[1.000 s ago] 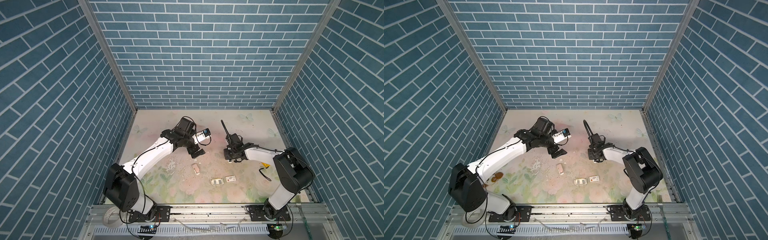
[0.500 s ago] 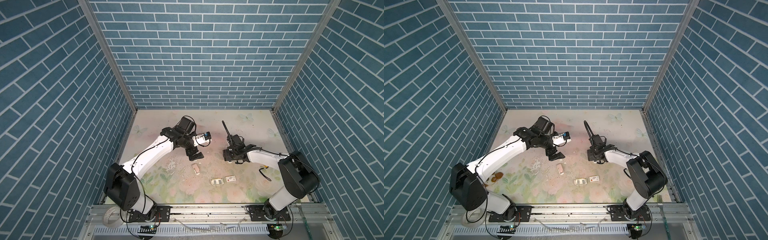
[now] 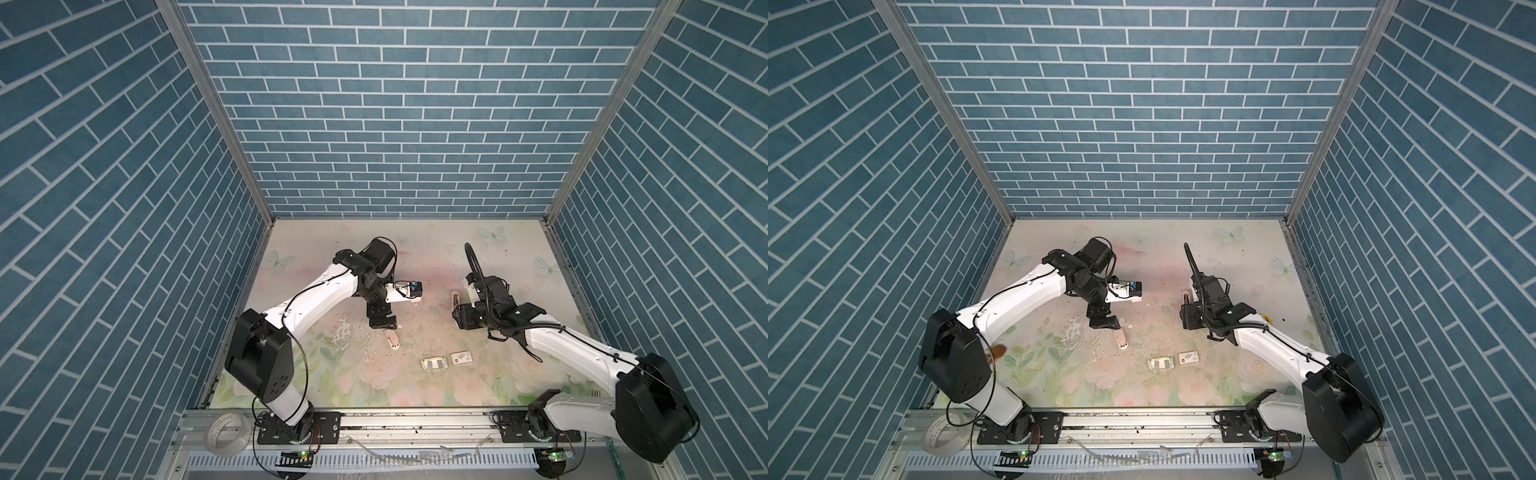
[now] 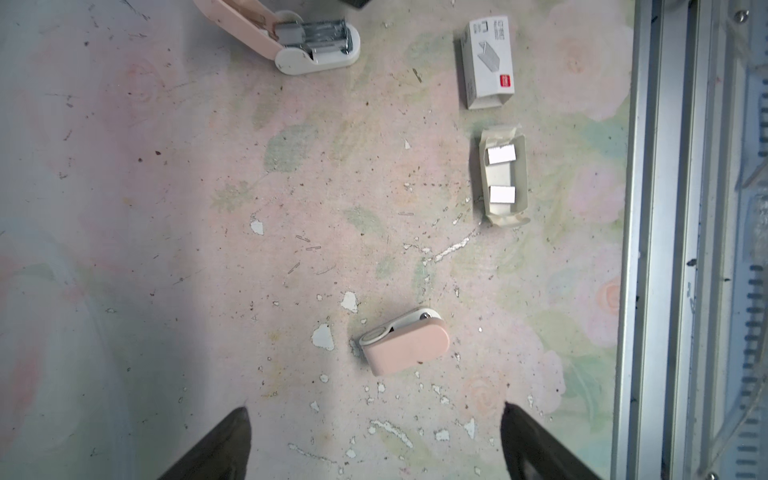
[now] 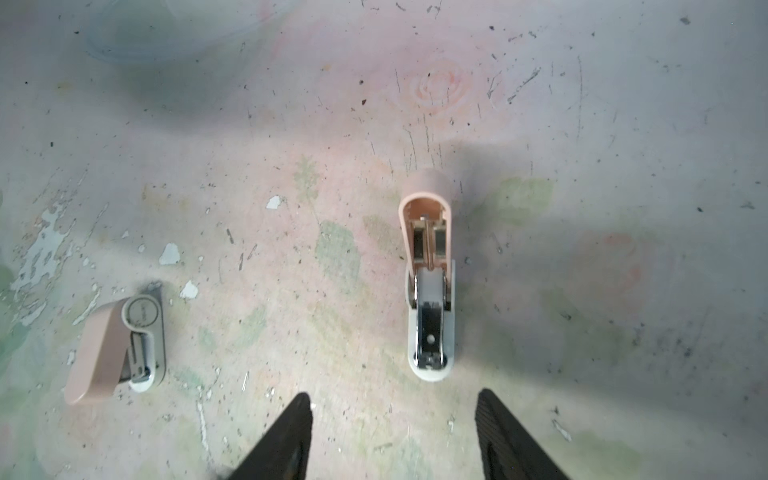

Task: Load the staples into the stapler
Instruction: 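Open the right gripper and lift it away from the opened stapler, then move the left gripper over the second pink stapler and lower onto it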

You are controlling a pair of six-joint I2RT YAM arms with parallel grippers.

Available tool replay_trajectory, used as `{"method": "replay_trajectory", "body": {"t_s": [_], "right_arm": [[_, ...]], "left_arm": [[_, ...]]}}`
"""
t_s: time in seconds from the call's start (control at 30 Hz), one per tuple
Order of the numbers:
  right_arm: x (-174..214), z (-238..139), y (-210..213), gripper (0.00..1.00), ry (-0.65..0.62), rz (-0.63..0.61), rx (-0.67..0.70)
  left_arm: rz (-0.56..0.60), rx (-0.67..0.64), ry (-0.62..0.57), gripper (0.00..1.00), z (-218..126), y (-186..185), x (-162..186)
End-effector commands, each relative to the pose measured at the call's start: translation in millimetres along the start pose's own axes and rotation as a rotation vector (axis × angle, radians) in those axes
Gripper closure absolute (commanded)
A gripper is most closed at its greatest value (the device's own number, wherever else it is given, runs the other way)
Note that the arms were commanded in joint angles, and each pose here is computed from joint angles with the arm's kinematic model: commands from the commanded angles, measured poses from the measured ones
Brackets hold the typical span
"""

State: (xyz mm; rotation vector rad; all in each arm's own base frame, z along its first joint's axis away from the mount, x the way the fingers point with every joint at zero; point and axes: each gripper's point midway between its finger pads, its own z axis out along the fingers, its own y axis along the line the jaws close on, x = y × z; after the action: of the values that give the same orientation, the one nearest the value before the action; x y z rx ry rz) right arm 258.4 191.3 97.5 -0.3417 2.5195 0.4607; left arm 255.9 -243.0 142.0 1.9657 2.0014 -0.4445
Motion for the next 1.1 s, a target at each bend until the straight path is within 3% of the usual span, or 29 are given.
{"method": "replay_trajectory", "body": {"t_s": [0.0,0.43,0.7,0.83,1.07], "right_arm": [[20,-20,1,0.39,0.027,0.072,-0.027],[57,-55,-17,0.44,-0.09,0.264,-0.06],[59,-50,-18,0.46,-0.088,0.272,-0.061],[57,-45,-15,0.47,-0.077,0.266,-0.069],[56,-42,-15,0.48,-0.072,0.261,-0.068]], "left_arm": [[0.089,0.056,0.086,0.07,11,-4,12],[0.291,0.137,0.206,0.16,65,-19,22],[0.357,0.155,0.266,0.22,81,-35,38],[0.363,0.166,0.279,0.29,87,-40,43],[0.373,0.114,0.261,0.37,89,-33,37]]}}
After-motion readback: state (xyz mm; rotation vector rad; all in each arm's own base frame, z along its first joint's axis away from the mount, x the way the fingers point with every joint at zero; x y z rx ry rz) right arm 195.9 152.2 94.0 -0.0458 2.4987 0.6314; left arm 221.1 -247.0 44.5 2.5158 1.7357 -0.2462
